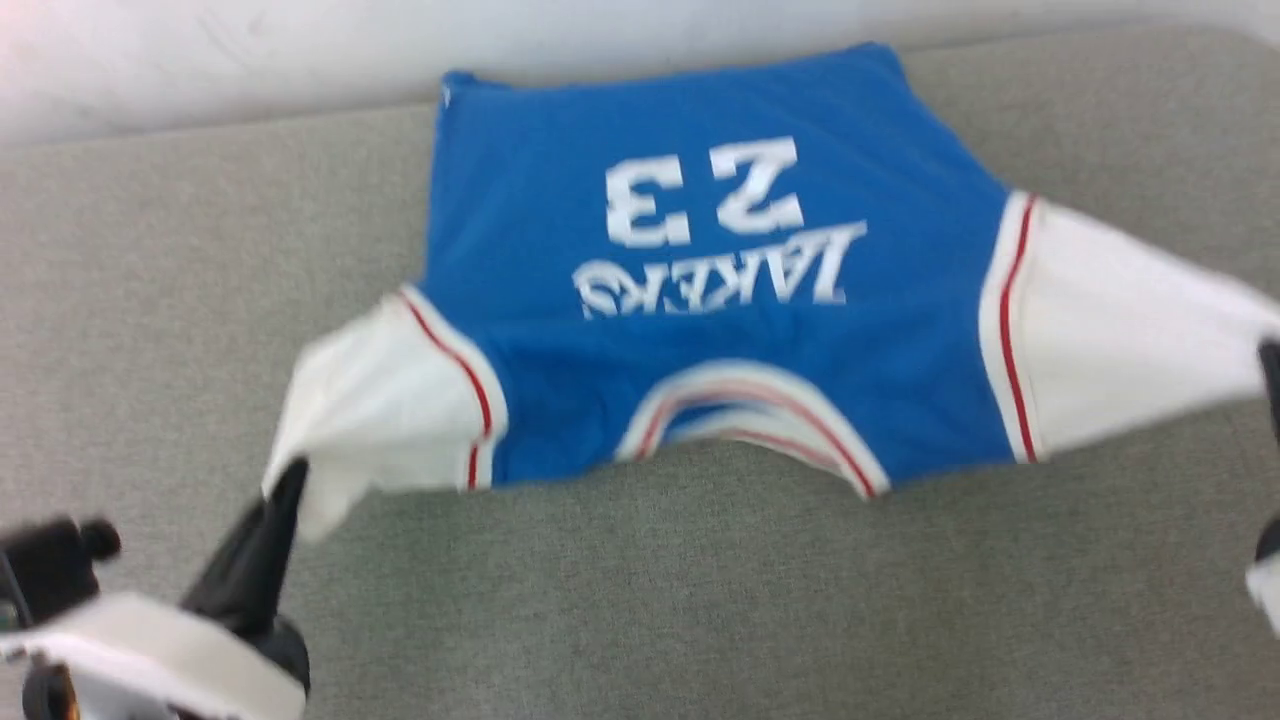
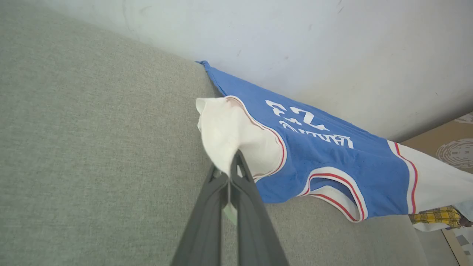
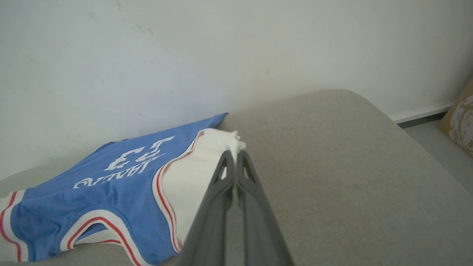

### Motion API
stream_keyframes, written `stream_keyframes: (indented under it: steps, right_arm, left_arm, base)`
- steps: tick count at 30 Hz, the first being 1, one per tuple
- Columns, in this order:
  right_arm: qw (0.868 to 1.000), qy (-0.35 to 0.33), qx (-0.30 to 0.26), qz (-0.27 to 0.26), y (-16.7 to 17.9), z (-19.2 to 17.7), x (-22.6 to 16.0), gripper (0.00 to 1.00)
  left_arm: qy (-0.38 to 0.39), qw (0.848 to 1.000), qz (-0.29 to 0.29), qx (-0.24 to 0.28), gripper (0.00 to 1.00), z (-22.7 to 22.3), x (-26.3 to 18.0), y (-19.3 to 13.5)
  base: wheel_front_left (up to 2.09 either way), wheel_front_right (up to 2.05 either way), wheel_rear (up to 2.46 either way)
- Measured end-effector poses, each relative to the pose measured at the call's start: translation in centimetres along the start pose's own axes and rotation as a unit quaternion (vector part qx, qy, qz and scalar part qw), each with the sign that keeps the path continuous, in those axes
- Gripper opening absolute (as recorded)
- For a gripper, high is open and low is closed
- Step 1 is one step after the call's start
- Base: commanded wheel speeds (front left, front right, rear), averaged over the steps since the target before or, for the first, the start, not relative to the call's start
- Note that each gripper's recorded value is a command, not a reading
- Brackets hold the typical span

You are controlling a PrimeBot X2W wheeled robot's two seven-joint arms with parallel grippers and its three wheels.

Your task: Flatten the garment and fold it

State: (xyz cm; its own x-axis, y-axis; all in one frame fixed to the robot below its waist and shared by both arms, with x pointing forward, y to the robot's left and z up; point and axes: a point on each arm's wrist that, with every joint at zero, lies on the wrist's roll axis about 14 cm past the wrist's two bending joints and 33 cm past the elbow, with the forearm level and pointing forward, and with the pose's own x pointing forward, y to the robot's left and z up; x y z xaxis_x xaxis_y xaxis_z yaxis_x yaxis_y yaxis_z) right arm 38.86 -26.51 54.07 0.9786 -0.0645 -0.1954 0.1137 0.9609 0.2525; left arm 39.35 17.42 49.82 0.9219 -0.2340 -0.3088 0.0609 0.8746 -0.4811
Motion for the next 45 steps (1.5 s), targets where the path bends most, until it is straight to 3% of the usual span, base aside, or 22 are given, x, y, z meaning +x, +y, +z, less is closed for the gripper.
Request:
stream_keyframes:
  steps: [8,12,18,25,31,41,42,43,45]
  right_arm:
    - [0.996,0.058,0.039,-0.048,-2.9,-3.3,-5.5,0.00]
    - [0.992,0.104,0.051,-0.042,-2.6,-5.0,-7.1,0.00]
    - [0.986,0.154,0.053,-0.037,-2.2,-6.5,-8.9,0.00]
    - [0.979,0.195,0.035,-0.057,-2.9,-8.9,-9.5,0.00]
    - [0.965,0.252,0.029,-0.060,-2.7,-13.2,-9.7,0.00]
    - [0.958,0.281,0.003,-0.060,-3.1,-18.1,-8.1,0.00]
    - [0.959,0.277,0.001,-0.061,-3.2,-18.2,-7.9,0.31]
    - [0.961,0.270,-0.003,-0.062,-3.3,-18.1,-7.7,1.00]
    - [0.962,0.268,-0.009,-0.061,-3.4,-17.8,-7.5,1.00]
  left_arm:
    - [0.038,0.999,-0.002,-0.033,0.00,-2.9,-6.3,0.7]
    - [0.020,0.997,-0.016,-0.069,0.00,-2.4,-7.9,0.1]
    - [0.031,0.997,0.003,-0.073,0.00,-3.0,-9.6,1.0]
    - [0.031,0.997,0.010,-0.076,0.00,-3.5,-9.7,1.3]
    - [0.027,0.998,-0.012,-0.058,0.00,-3.5,-8.1,0.2]
    - [0.019,0.999,-0.026,-0.032,0.00,-3.5,-5.2,-1.0]
    - [0.020,0.999,-0.025,-0.029,0.00,-3.6,-5.2,-1.0]
    - [0.021,0.999,-0.024,-0.028,0.00,-3.6,-5.1,-1.0]
    - [0.022,0.999,-0.025,-0.027,0.00,-3.6,-5.2,-1.1]
  base:
    - [0.00,0.00,0.00]
    - [0.00,0.00,0.00]
    - [0.00,0.00,0.00]
    - [0.00,0.00,0.00]
    - [0.00,0.00,0.00]
    - [0.00,0.00,0.00]
    - [0.00,0.00,0.00]
    - [0.00,0.00,0.00]
    - [0.00,0.00,0.00]
